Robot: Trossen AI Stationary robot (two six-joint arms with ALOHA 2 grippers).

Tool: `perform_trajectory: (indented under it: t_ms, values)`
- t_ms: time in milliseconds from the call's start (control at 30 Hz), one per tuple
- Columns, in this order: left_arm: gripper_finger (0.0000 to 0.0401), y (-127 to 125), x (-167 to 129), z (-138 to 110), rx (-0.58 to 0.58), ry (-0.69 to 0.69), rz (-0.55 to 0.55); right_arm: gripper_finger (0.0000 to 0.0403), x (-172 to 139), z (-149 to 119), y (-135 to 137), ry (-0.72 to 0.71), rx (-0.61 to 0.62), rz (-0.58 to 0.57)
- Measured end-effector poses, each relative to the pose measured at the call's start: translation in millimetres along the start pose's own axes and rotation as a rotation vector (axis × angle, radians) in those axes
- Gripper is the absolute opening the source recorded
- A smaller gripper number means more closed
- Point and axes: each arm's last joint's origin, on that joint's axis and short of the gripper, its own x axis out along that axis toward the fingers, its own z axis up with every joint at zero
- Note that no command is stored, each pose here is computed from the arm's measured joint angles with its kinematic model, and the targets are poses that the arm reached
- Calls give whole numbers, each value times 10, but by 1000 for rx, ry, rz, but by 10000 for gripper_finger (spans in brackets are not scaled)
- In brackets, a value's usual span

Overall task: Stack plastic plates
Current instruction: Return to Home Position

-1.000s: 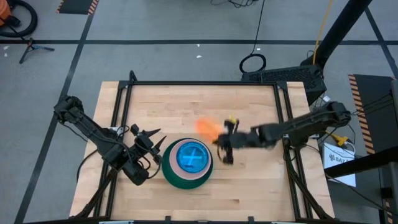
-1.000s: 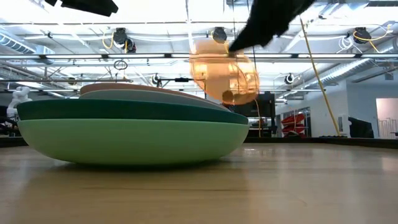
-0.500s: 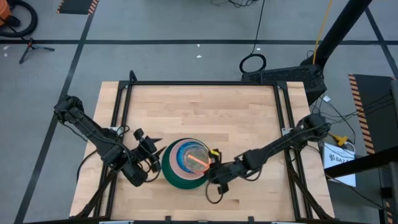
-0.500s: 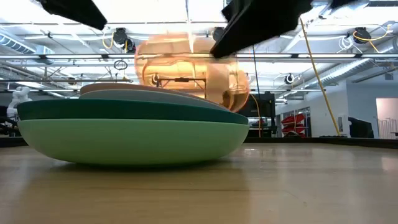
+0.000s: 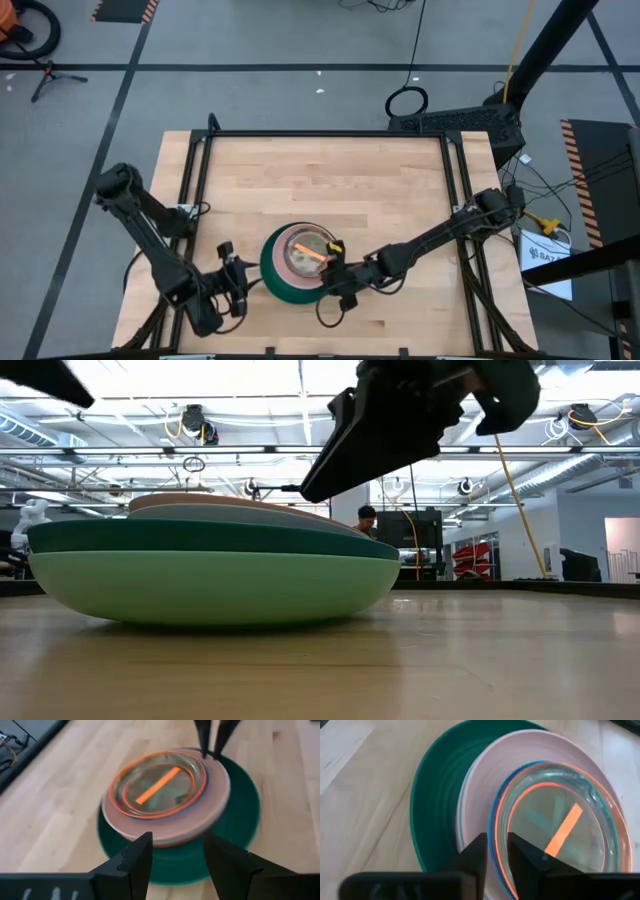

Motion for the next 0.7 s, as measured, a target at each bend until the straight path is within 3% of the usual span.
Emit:
perform_trajectory:
  t_ms: [233, 433, 533, 700]
  values:
    - [179, -236, 131, -205, -13, 63, -22, 139, -20, -6, -48, 16, 28, -5]
    - [170, -469, 318, -345, 50, 151, -112, 167, -296, 115, -139, -36, 74, -4]
    - [139, -543, 406, -416, 80, 159, -114, 167, -410, 141, -149, -42, 110, 20]
    - [57, -643, 515, -493, 93, 161, -129, 149, -476, 115, 40, -46, 168, 245]
